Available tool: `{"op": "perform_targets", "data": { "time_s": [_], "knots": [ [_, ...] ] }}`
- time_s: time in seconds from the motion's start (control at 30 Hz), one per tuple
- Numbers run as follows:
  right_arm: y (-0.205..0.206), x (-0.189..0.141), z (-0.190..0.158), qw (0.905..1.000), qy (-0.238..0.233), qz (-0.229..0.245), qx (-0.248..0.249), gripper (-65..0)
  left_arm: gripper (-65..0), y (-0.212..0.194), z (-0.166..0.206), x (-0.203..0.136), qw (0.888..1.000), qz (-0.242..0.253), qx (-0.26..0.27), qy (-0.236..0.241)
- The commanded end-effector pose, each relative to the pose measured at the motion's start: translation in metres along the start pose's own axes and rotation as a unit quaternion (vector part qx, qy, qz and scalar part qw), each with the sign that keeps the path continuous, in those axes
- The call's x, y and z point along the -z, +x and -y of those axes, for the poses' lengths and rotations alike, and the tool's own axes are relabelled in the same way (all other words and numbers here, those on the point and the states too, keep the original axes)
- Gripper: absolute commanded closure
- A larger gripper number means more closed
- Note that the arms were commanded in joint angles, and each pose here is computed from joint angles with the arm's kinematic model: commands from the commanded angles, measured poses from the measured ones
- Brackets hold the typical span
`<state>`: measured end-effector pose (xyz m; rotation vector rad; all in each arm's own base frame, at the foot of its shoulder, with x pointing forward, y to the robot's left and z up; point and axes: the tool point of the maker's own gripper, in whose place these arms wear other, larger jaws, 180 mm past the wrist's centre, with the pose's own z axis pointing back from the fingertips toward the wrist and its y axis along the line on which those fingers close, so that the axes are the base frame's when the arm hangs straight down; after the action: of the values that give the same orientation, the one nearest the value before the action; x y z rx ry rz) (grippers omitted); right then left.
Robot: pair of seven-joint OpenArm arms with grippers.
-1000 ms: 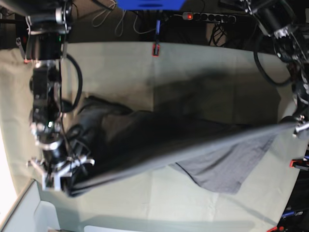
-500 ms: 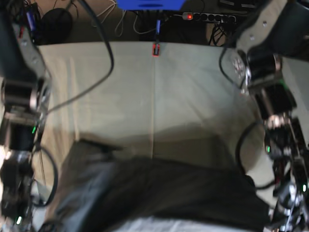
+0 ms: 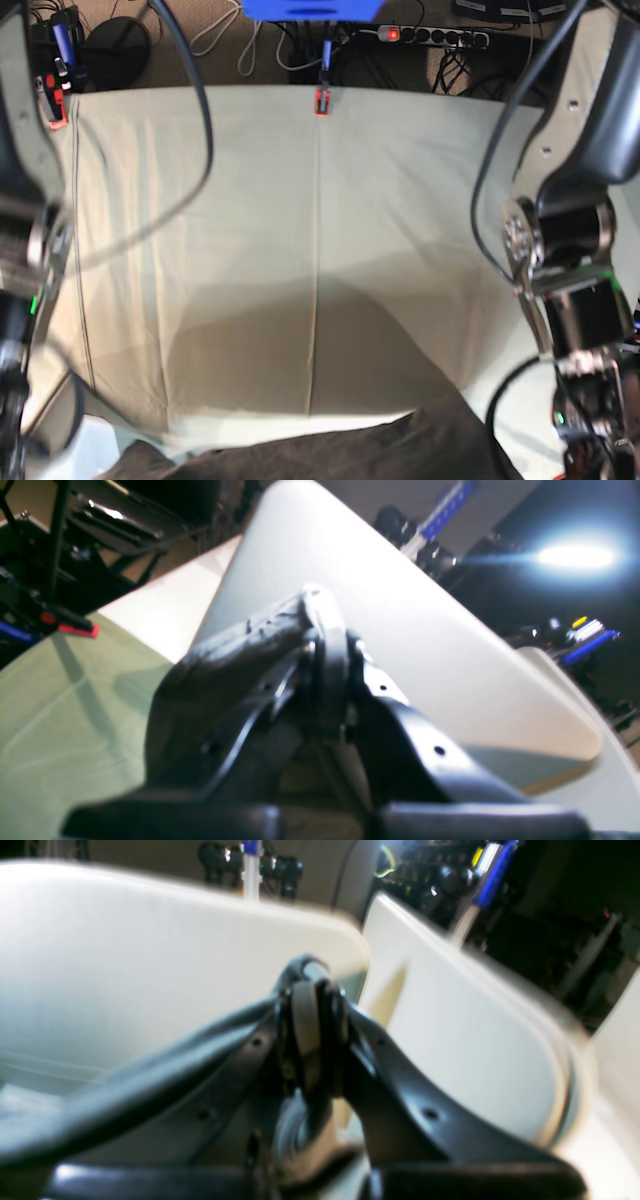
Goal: Layout the t-shirt on the table in an organized manner, then fold the t-shirt properly
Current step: 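Lift the t-shirt with both grippers and lay it flat on the table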
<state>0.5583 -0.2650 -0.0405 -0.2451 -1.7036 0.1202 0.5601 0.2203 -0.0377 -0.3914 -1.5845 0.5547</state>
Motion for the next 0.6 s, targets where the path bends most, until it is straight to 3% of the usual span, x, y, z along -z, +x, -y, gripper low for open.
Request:
{"op": "perform_targets", "data": {
  "time_s": [0.0,0.17,0.3,0.57],
  "knots": [
    [0.011,-0.007,0.008,0.9997,-0.010,0.024,-0.002,0.0,-0.1,0.007,0.001,-0.004,1.000,0.016,0.006,-0.005],
    [-0.081,-0.067,-0.014,0.9994,0.003,-0.035,-0.002,0.0,-0.1,-0.060,-0.045,-0.030,0.999,-0.036,0.019,0.029],
    [-0.149,-0.126,-0.027,0.9970,0.004,-0.077,0.013,0.0,-0.1,-0.118,-0.092,-0.070,0.994,-0.085,0.033,0.066],
    [-0.254,-0.248,-0.037,0.9852,-0.013,-0.166,0.043,0.0,-0.1,-0.211,-0.180,-0.172,0.969,-0.189,0.057,0.148]
  ]
}}
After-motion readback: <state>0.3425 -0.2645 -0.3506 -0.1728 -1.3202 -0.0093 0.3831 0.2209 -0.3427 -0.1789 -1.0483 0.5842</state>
